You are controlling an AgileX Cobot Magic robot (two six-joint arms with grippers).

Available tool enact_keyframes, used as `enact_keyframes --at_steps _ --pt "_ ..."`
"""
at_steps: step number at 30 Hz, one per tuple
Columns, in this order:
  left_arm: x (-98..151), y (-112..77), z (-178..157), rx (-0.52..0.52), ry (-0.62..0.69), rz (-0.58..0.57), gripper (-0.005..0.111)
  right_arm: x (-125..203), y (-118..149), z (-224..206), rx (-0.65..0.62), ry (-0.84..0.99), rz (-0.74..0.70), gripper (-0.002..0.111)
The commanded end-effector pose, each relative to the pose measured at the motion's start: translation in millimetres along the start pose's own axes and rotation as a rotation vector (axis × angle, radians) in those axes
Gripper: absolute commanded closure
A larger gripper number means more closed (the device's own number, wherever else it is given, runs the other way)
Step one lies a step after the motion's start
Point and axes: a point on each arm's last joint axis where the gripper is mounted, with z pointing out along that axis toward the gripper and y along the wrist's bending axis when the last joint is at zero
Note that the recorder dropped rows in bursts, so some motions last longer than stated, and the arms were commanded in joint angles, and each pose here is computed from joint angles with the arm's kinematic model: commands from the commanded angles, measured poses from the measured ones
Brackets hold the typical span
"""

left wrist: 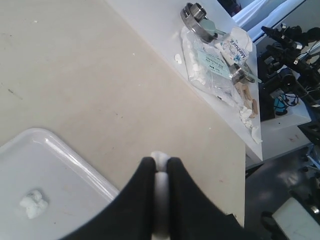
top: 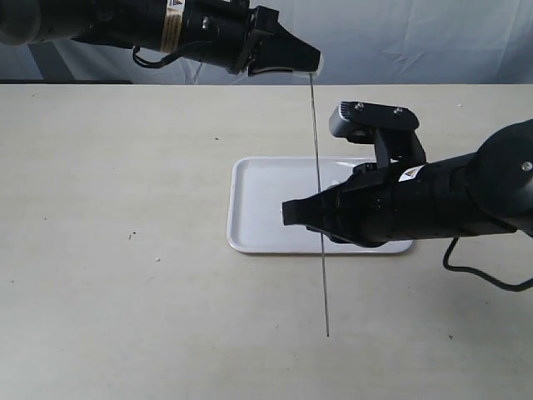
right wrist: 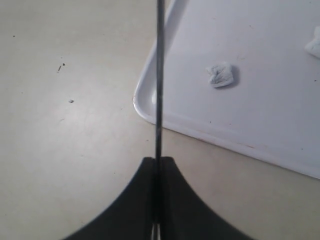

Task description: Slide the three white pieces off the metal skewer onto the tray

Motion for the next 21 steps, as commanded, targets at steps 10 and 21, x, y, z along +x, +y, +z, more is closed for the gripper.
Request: enact_keyframes --at_steps 10,21 --pt "-4 -1.7 -2 -0.011 -0.039 -0.010 0.083 3 1 0 -0.010 0.032 -0.002 0.109" --pt "-2 0.0 -13 0.040 0.007 -0.006 0.075 2 1 1 -0.006 0.024 -0.005 0.109"
